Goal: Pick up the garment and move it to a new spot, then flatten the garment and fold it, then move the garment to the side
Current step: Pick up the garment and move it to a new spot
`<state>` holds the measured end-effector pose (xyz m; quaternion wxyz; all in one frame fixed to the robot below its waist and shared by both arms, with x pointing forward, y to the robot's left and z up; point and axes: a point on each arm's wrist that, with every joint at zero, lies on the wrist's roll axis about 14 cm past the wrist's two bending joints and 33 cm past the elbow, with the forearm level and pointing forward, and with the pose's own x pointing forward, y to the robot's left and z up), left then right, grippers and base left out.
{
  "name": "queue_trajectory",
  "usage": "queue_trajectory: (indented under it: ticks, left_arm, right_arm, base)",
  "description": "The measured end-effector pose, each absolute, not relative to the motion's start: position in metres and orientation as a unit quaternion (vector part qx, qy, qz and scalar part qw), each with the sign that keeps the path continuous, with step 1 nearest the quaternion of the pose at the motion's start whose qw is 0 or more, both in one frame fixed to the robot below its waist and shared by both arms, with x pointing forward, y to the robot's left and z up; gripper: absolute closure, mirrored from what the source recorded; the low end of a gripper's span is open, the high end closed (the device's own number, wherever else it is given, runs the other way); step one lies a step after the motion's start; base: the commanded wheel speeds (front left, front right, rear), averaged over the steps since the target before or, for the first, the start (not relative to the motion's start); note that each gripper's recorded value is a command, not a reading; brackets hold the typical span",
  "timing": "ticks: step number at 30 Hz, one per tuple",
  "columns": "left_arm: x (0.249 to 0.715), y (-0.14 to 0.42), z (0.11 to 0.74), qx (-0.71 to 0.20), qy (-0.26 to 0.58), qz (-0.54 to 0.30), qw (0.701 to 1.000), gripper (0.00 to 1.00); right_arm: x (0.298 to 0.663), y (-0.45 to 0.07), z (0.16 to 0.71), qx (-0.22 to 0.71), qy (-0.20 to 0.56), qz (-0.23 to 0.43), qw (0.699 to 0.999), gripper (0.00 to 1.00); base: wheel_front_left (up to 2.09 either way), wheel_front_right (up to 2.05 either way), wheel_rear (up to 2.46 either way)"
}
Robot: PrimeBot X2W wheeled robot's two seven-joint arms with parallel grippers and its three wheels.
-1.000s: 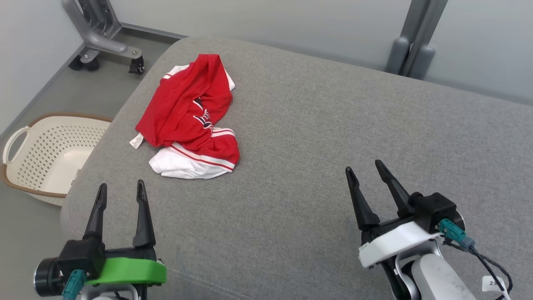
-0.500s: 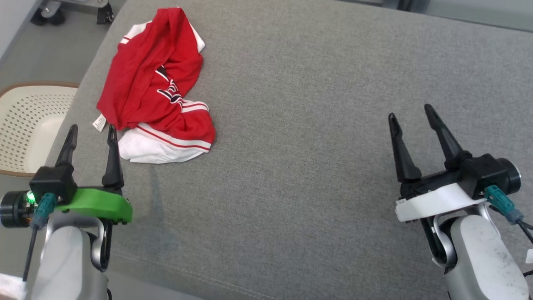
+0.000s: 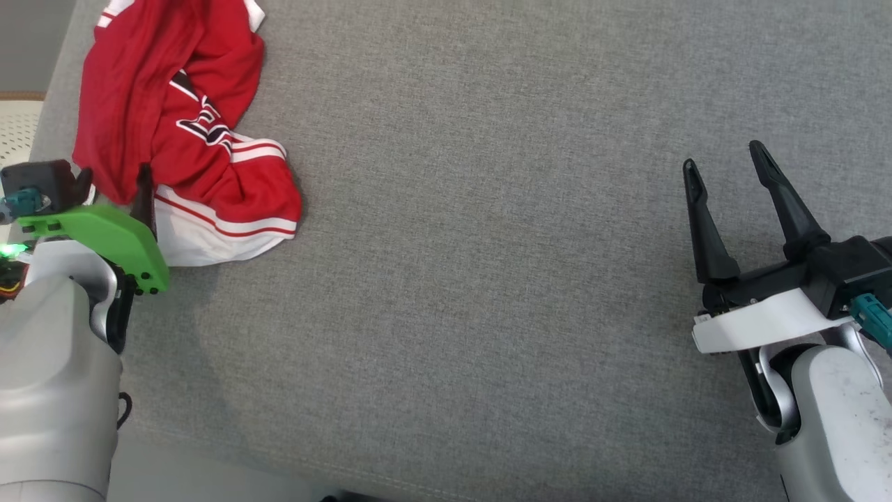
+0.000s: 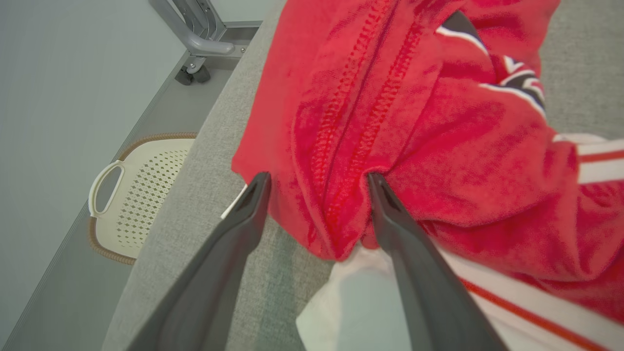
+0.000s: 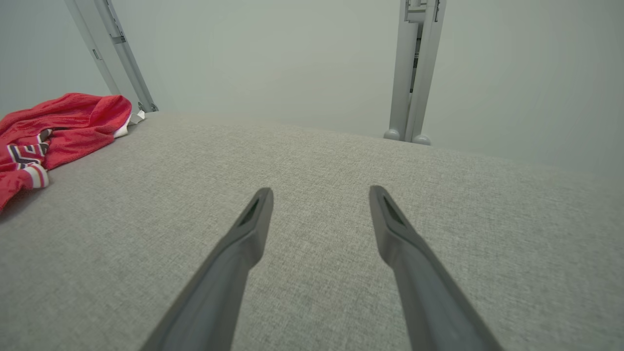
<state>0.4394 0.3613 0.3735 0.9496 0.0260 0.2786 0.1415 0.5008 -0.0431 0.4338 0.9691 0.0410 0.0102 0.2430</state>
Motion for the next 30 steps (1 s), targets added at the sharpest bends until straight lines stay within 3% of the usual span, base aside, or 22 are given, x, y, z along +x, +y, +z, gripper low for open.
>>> queue_trajectory:
  ticks: [7, 8, 9, 10, 19, 23, 30]
  left_arm:
    - [0.448, 0.375, 0.356, 0.042, 0.32, 0.147, 0.935, 0.0]
    - [0.45, 0.373, 0.354, 0.041, 0.324, 0.145, 0.934, 0.06]
    - [0.451, 0.371, 0.352, 0.039, 0.327, 0.143, 0.934, 0.74]
    - [0.454, 0.37, 0.352, 0.041, 0.324, 0.139, 0.935, 1.0]
    - [0.48, 0.392, 0.424, 0.092, 0.183, 0.155, 0.966, 1.0]
    - [0.504, 0.397, 0.518, 0.126, 0.042, 0.168, 0.977, 1.0]
    - [0.488, 0.365, 0.637, 0.172, -0.136, 0.131, 0.967, 1.0]
  right_arm:
    - [0.503, -0.054, 0.42, 0.032, 0.027, 0.235, 0.971, 0.0]
    - [0.503, -0.055, 0.419, 0.031, 0.028, 0.234, 0.971, 0.0]
    - [0.503, -0.056, 0.419, 0.03, 0.029, 0.232, 0.972, 0.0]
    - [0.503, -0.057, 0.418, 0.029, 0.03, 0.231, 0.972, 0.0]
    - [0.49, -0.047, 0.426, 0.041, 0.027, 0.236, 0.97, 0.0]
    - [0.483, -0.041, 0.44, 0.05, 0.014, 0.239, 0.97, 0.0]
    - [0.468, -0.037, 0.468, 0.071, -0.008, 0.233, 0.97, 0.0]
  base:
    - [0.0, 0.0, 0.0]
    - [0.0, 0.0, 0.0]
    - [0.0, 0.0, 0.0]
    - [0.0, 0.0, 0.0]
    - [0.0, 0.0, 0.0]
    - [0.0, 0.0, 0.0]
    - [0.0, 0.0, 0.0]
